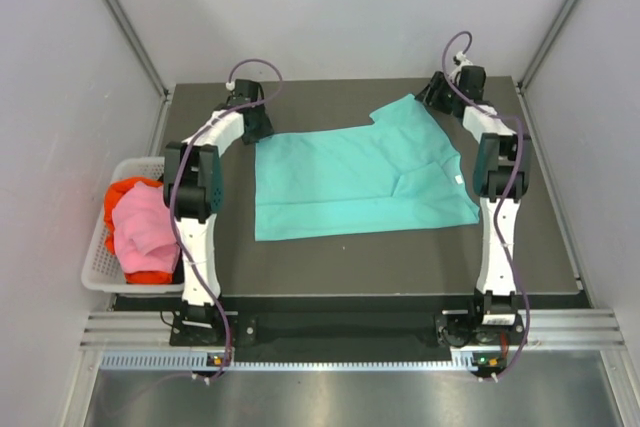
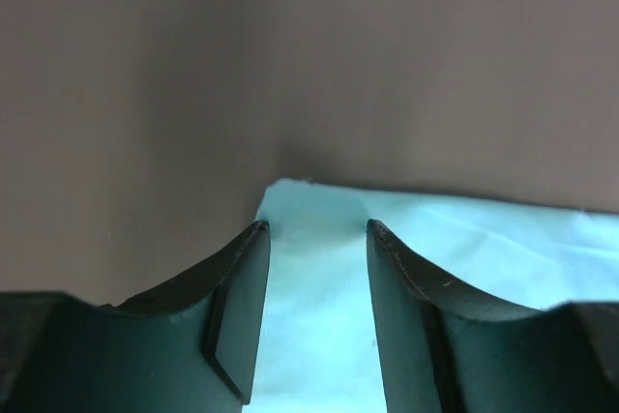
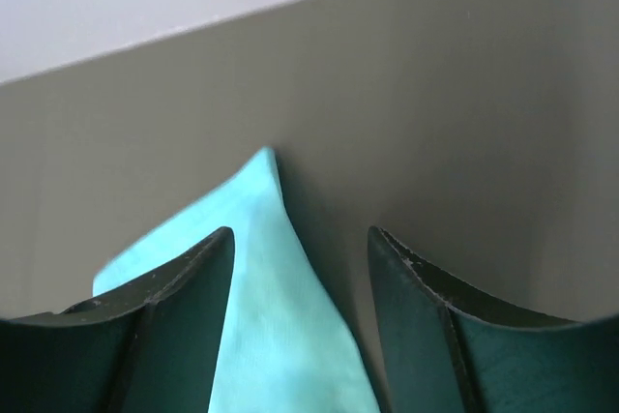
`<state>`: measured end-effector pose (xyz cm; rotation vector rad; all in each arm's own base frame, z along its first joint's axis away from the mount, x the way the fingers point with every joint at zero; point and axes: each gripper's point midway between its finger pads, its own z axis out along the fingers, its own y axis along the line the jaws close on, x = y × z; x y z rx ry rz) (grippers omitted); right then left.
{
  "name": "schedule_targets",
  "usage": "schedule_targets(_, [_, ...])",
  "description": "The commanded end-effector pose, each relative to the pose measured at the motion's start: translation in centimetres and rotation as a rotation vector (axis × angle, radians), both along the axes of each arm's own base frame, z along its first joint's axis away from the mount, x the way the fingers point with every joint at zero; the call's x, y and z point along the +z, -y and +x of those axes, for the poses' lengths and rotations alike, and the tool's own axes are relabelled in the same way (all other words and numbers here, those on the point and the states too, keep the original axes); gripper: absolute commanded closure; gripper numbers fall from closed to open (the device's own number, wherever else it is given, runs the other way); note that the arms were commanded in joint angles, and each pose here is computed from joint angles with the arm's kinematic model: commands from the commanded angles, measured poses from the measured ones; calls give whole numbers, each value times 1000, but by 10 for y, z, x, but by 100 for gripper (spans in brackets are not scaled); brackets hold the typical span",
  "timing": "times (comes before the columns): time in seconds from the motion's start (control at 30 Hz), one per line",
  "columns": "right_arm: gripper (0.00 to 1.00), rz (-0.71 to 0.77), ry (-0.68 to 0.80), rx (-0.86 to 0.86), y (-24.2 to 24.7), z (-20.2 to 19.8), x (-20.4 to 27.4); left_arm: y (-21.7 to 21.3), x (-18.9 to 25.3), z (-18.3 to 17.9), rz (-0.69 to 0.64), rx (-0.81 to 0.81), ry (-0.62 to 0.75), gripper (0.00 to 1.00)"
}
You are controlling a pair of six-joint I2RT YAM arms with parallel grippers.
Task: Fold and stack the t-shirts
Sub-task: Fold the tshirt
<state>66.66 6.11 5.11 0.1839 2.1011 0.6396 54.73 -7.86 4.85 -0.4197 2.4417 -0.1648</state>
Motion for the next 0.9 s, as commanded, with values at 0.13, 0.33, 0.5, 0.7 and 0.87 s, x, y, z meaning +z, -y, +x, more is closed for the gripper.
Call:
schedule_targets(0.13, [41,115,114,-11,-11,37,25,-18,4,34,32,29,72,50])
schedule_targets(0.33, [41,194,80,11,-20,33,15,-18,-7,38,7,11,66,50])
schedule_targets(0.5, [43,170,64,31,-21,28,13,-13,-10,37,-15,-20,65,52])
schedule_targets(0.7, [46,144,60,73,-24,20,14,-4,-6,34,-59,-54,70,65])
schedule_targets(0.87, [65,130,77,84,-23,20,19,2,0,36,-81,-74,79,97])
